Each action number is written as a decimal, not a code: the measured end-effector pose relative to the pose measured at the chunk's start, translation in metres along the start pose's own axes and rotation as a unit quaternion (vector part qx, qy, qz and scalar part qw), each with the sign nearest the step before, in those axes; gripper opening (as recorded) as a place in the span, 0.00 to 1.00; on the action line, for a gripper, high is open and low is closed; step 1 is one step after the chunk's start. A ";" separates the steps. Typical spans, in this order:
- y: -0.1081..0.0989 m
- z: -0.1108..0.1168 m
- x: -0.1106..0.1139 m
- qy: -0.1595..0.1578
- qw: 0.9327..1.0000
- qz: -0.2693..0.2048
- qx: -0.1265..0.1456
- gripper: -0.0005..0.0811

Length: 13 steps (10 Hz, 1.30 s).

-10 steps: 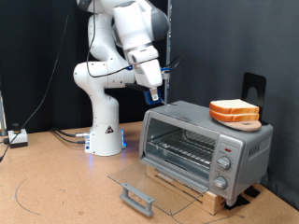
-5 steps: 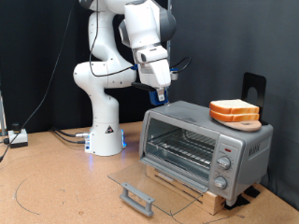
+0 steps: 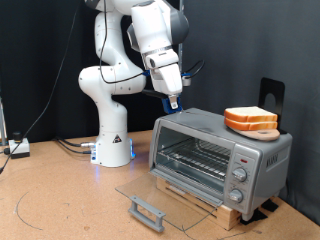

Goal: Make a piece of toast with the oven

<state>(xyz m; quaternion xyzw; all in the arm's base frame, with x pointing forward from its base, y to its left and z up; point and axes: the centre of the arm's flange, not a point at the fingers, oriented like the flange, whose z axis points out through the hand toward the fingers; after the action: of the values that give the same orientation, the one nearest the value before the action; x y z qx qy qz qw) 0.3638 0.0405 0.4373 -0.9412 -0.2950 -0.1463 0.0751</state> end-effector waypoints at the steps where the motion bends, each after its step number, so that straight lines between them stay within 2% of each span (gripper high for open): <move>1: 0.001 0.003 0.004 -0.003 1.000 0.006 0.003 0.49; 6: 0.002 0.012 0.026 0.000 1.000 0.013 0.027 0.49; 13: -0.020 0.018 0.045 -0.004 0.999 -0.014 0.035 0.49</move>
<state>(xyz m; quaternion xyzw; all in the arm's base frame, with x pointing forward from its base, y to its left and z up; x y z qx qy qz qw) 0.3915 0.0846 0.4362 -0.9343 -0.3136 -0.1329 0.1047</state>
